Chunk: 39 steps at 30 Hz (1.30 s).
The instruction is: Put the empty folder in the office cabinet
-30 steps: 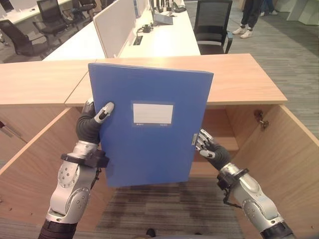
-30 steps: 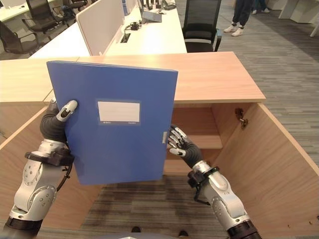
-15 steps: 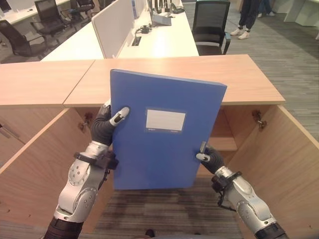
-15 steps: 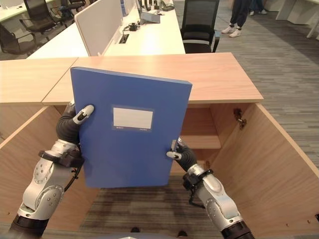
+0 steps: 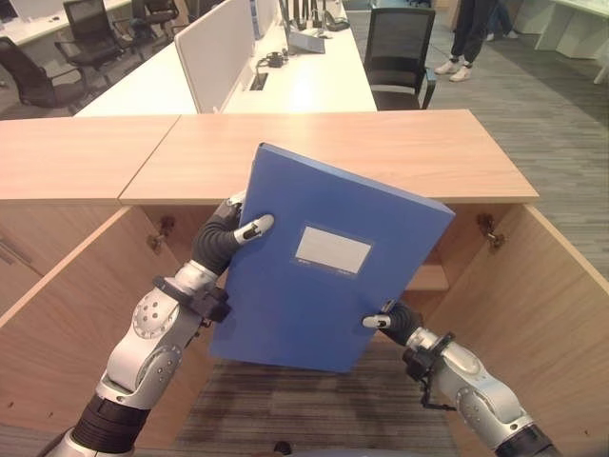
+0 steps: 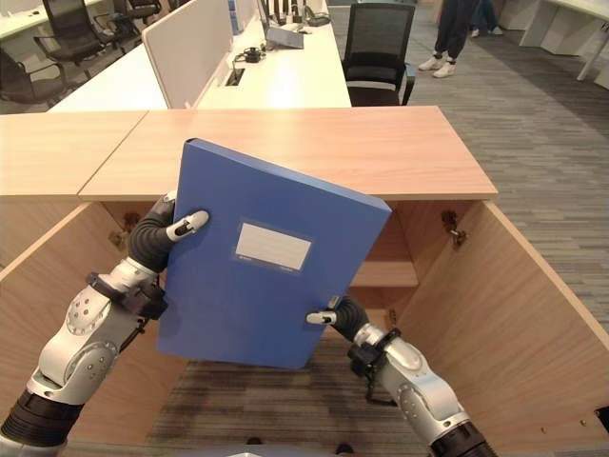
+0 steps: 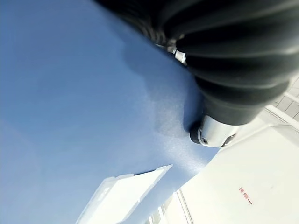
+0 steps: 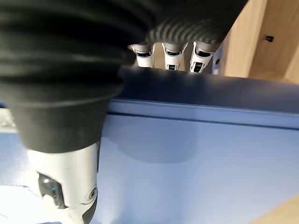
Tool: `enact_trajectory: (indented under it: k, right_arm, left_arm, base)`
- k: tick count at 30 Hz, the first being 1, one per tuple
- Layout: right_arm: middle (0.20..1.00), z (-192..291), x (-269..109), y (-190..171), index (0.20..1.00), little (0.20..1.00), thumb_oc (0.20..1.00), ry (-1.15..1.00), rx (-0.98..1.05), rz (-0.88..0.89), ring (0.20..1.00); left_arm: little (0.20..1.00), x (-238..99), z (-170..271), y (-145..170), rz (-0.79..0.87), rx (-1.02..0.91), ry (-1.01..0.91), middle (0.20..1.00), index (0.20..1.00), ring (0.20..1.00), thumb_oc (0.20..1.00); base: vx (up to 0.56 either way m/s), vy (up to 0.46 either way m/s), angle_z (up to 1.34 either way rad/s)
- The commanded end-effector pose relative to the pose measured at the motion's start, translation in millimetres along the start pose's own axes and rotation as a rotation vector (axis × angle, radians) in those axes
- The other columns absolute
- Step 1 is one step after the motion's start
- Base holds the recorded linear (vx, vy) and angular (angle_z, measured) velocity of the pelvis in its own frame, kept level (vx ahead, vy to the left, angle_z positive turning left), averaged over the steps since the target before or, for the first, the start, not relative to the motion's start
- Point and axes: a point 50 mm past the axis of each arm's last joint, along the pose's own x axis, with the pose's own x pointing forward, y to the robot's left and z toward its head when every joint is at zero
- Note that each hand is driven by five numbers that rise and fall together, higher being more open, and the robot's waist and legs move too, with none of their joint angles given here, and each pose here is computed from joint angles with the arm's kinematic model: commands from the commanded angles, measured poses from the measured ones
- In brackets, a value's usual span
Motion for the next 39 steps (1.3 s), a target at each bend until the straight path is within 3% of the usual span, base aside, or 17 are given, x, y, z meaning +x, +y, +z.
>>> enact_trajectory:
  k: [1,8,27,39]
  right_arm:
    - [1.0,54,35,25,1.0,1.0,1.0,-0.209,-0.02,0.202,1.0]
    - [1.0,69,40,45,1.0,1.0,1.0,-0.241,0.017,0.362,1.0]
    - [1.0,94,37,56,1.0,1.0,1.0,-0.532,0.17,0.327,1.0]
    - [1.0,98,37,61,1.0,1.0,1.0,-0.561,0.18,0.337,1.0]
  left_arm:
    - [0.2,20,10,-26,-0.227,-0.073,-0.061,0.2,0.2,0.2,0.2]
    - [0.2,24,8,-34,-0.293,-0.111,-0.053,0.2,0.2,0.2,0.2]
    - [0.2,12,0,-25,-0.101,-0.241,-0.143,0.2,0.2,0.2,0.2]
    - [0.2,7,-4,-23,-0.053,-0.249,-0.145,0.2,0.2,0.2,0.2]
  base:
    - [0.0,0.0,0.0]
    - [0.0,0.0,0.0]
    - [0.0,0.0,0.0]
    - [0.0,0.0,0.0]
